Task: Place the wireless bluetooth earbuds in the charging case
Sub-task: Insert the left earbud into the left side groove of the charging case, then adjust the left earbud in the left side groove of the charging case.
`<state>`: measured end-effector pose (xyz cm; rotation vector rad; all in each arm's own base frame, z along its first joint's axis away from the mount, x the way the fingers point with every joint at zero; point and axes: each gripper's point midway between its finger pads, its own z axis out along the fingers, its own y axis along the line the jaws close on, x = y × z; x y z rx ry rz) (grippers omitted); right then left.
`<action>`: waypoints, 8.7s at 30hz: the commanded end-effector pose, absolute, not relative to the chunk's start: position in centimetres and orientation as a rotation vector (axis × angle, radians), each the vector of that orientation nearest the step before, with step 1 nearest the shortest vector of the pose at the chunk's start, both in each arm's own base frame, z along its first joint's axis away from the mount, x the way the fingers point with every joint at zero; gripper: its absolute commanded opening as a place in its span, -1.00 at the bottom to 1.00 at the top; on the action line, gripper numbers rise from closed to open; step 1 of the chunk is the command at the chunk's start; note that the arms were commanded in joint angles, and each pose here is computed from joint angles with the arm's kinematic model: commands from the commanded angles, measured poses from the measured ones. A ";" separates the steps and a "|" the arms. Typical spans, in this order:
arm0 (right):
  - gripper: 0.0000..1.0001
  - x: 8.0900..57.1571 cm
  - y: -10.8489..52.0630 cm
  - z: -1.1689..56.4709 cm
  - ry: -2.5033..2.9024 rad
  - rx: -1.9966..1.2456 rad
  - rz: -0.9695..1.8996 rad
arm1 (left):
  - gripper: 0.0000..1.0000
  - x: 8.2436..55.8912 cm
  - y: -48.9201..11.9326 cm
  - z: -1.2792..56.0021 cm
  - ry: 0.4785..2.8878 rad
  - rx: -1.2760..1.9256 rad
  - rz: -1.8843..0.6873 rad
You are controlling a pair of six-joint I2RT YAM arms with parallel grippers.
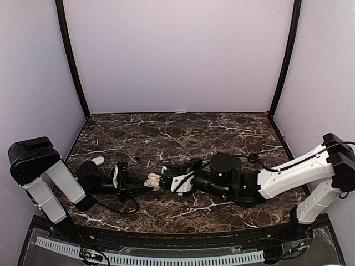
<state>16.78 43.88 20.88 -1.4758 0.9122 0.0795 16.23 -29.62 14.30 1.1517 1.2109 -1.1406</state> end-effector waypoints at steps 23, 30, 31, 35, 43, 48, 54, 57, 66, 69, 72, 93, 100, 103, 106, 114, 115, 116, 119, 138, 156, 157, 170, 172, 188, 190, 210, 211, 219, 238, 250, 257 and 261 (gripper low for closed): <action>-0.93 17.6 45.2 25.1 0.964 -1.144 -0.002 | -1.00 20.3 -30.1 23.1 1.024 0.870 -1.119; -0.93 18.3 46.0 24.9 0.976 -1.145 -0.045 | -1.00 20.5 -30.0 22.6 1.026 0.877 -1.075; -0.93 18.3 46.2 24.8 0.976 -1.151 -0.048 | -1.00 20.5 -30.1 22.5 1.028 0.877 -1.073; -0.93 18.4 46.5 24.5 0.974 -1.164 -0.068 | -1.00 20.5 -30.2 22.2 1.034 0.883 -1.071; -0.92 18.4 47.3 23.4 0.974 -1.209 -0.076 | -1.00 20.3 -30.2 22.2 1.020 0.896 -1.063; -0.92 18.6 47.7 23.2 0.975 -1.221 -0.089 | -1.00 20.1 -30.3 22.2 1.012 0.906 -1.057; -0.92 18.7 48.0 22.8 0.974 -1.242 -0.111 | -1.00 19.9 -30.3 22.3 1.005 0.912 -1.057; -0.93 18.7 48.0 22.5 0.976 -1.253 -0.116 | -1.00 19.9 -30.3 22.3 1.004 0.910 -1.058; -0.93 18.9 47.8 22.4 0.983 -1.245 -0.127 | -1.00 19.7 -30.2 22.7 0.991 0.912 -1.058; -0.93 18.9 47.8 22.3 0.984 -1.250 -0.129 | -1.00 19.7 -30.2 22.7 0.991 0.911 -1.061; -0.93 18.9 47.7 22.2 0.986 -1.253 -0.131 | -1.00 19.6 -30.1 22.8 0.990 0.910 -1.062; -0.89 18.7 48.0 21.7 0.988 -1.275 -0.127 | -1.00 19.8 -30.3 22.7 1.002 0.903 -1.076; -0.82 18.6 48.1 21.3 0.993 -1.297 -0.121 | -1.00 20.1 -30.2 22.9 1.013 0.879 -1.078; -0.79 18.5 48.0 21.3 0.998 -1.301 -0.115 | -1.00 20.3 -30.3 22.8 1.026 0.868 -1.090; -0.76 18.4 47.9 21.0 1.002 -1.317 -0.115 | -1.00 20.4 -30.3 22.8 1.032 0.862 -1.096; -0.53 17.9 47.5 20.5 1.004 -1.361 -0.093 | -1.00 20.4 -30.2 22.8 1.031 0.859 -1.091; -0.51 17.9 47.5 20.4 1.005 -1.366 -0.093 | -1.00 20.4 -30.3 22.8 1.032 0.858 -1.091; -0.49 17.8 47.5 20.4 1.003 -1.369 -0.090 | -1.00 20.4 -30.3 22.8 1.032 0.858 -1.092; -0.47 17.8 47.4 20.5 1.005 -1.369 -0.083 | -1.00 20.5 -30.3 22.9 1.032 0.859 -1.095; -0.39 18.1 44.8 24.7 1.102 -1.280 0.177 | -1.00 19.9 -30.5 22.9 1.023 0.882 -1.127; -0.44 18.7 42.4 27.6 1.457 -0.999 0.565 | -1.00 19.0 -30.8 22.8 1.002 0.930 -1.163; -0.43 18.9 42.3 27.4 1.494 -0.989 0.583 | -1.00 18.9 -30.8 22.8 0.995 0.939 -1.161; -0.44 15.9 43.6 25.4 1.789 -0.992 0.890 | -1.00 16.9 -30.8 21.8 0.909 1.079 -1.133; -0.45 15.5 43.8 25.2 1.807 -0.997 0.924 | -1.00 16.3 -30.8 21.4 0.895 1.111 -1.139; -0.60 16.3 45.3 23.3 1.984 -0.933 0.901 | -1.00 15.3 -30.8 20.3 0.864 1.178 -1.127; -0.63 16.3 45.6 23.1 1.989 -0.947 0.900 | -1.00 15.3 -30.8 20.1 0.867 1.180 -1.128; -0.92 15.1 47.1 21.2 2.017 -1.048 0.949 | -1.00 15.2 -30.8 20.0 0.873 1.187 -1.149; -0.93 15.1 47.2 21.0 2.021 -1.051 0.948 | -1.00 15.2 -30.9 20.0 0.872 1.186 -1.150; -0.94 15.8 46.9 21.1 2.020 -1.015 0.911 | -1.00 15.2 -30.8 20.0 0.879 1.184 -1.154; -0.46 13.2 45.5 23.1 1.899 -1.126 0.892 | -1.00 15.6 -31.1 19.9 0.904 1.170 -1.175; -0.40 12.5 46.2 23.4 1.885 -1.118 0.861 | -1.00 15.6 -31.0 19.7 0.910 1.169 -1.167; -0.36 12.1 46.6 24.2 1.867 -1.117 0.903 | -1.00 15.6 -31.0 19.7 0.907 1.171 -1.172; -0.76 11.3 47.3 25.2 1.843 -1.131 0.981 | -1.00 15.5 -31.1 19.8 0.907 1.173 -1.178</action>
